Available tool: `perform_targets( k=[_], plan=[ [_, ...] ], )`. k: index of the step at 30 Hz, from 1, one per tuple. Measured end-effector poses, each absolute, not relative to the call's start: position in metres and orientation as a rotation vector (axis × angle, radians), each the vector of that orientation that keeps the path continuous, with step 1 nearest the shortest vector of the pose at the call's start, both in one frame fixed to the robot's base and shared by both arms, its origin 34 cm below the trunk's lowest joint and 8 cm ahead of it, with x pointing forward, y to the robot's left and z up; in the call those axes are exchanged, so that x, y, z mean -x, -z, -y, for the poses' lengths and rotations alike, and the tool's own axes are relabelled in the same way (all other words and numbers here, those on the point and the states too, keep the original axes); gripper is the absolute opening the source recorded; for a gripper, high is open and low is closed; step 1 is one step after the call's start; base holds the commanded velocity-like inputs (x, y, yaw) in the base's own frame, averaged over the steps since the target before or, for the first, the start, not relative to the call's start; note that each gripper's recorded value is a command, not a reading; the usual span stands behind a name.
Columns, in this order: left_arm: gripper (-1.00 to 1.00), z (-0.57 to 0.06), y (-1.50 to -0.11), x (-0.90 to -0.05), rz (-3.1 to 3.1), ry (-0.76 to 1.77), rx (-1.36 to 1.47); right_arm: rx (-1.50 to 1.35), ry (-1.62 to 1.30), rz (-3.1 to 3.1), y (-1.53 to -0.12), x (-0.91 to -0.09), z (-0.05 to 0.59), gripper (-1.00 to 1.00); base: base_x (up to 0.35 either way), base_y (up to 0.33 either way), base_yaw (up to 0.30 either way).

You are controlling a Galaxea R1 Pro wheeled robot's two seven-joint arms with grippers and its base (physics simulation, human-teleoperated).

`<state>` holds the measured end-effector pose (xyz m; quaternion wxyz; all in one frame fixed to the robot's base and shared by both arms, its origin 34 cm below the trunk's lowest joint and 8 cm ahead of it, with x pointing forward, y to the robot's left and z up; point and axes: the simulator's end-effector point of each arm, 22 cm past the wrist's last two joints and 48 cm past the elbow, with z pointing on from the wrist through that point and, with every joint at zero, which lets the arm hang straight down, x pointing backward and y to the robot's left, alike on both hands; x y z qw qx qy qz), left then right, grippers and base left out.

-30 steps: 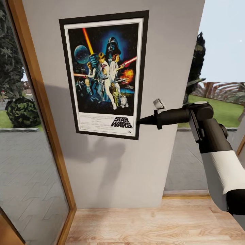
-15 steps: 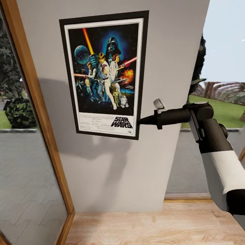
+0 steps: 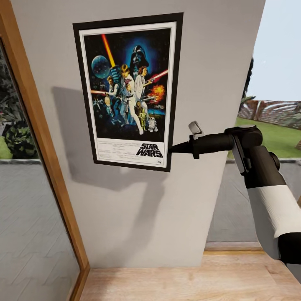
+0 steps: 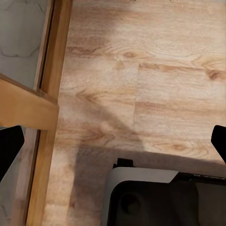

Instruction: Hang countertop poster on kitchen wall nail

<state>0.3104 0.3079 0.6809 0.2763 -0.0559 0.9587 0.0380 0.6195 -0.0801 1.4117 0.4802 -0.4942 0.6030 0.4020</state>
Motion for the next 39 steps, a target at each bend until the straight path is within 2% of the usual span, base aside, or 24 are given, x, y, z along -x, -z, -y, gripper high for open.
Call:
perform_targets(
  k=[7,22,33,39],
  plan=[
    [1.0,-0.308,-0.6809,-0.3107,-2.575,-0.103,0.15,1.205,-0.981,-1.472,-1.4113,-0.6201,0.0803,-1.0,0.169,0.0,0.0],
    [1.0,-0.308,-0.6807,-0.3106,-2.576,-0.103,0.15,1.205,-0.981,-1.472,-1.4112,-0.6202,0.08,-1.0,0.016,0.0,0.0],
    [1.0,-0.308,-0.6807,-0.3101,-2.576,-0.103,0.15,1.205,-0.979,-1.473,-1.4113,-0.62,0.0804,-1.0,0.261,0.0,0.0],
    [1.0,-0.308,-0.6806,-0.3104,-2.576,-0.103,0.15,1.205,-0.98,-1.473,-1.4111,-0.6203,0.0801,-1.0,0.108,0.0,0.0]
  ],
)
